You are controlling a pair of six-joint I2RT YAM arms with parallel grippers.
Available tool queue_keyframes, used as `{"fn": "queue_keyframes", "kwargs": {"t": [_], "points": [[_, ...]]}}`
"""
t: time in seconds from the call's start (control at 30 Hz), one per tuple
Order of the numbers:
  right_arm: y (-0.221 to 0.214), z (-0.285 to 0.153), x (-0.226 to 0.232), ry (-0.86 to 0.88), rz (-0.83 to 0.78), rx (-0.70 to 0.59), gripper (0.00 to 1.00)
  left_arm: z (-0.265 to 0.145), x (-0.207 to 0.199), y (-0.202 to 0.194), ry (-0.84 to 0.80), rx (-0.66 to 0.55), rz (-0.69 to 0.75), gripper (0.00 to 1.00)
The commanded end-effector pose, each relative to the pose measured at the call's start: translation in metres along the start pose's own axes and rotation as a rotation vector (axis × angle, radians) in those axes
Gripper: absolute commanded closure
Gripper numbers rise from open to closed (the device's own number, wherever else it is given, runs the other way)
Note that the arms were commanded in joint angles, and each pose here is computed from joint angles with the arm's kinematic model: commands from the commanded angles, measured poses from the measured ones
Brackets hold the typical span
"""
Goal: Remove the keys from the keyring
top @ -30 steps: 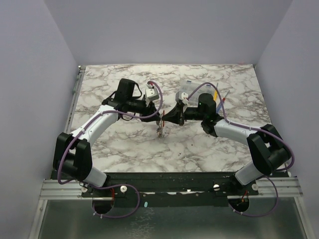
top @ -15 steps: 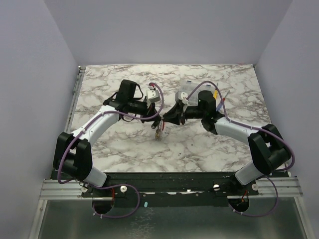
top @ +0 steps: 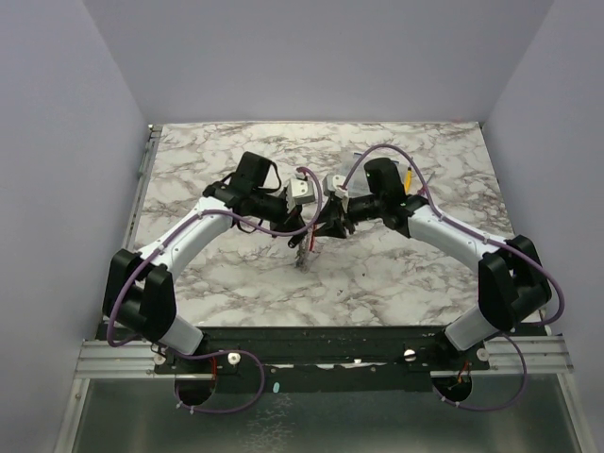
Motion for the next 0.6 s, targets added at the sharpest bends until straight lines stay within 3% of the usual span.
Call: {"fn": "queue_keyframes", "kwargs": {"t": [0.0, 0.57], "points": [[-0.001, -0.002, 0.014, 0.071, 0.035, 0.011, 0.60, 0.001, 0.000, 0.010, -0.002, 0.001, 0.052, 1.00], [0.005, 0.004, 0.010, 0.084, 0.055, -0.003, 0.67, 0.011, -0.003, 0.011, -0.005, 0.033, 0.073, 1.00]]}}
Point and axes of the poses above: each gripper's point midway between its finger pads, its own z axis out along the fingers, its own x axis along the line the jaws close on, y = z × x, the point moved 5 cm from there along -z, back along the fingers, and after that the axes turned 14 degrees about -z, right-handed, at the moved point
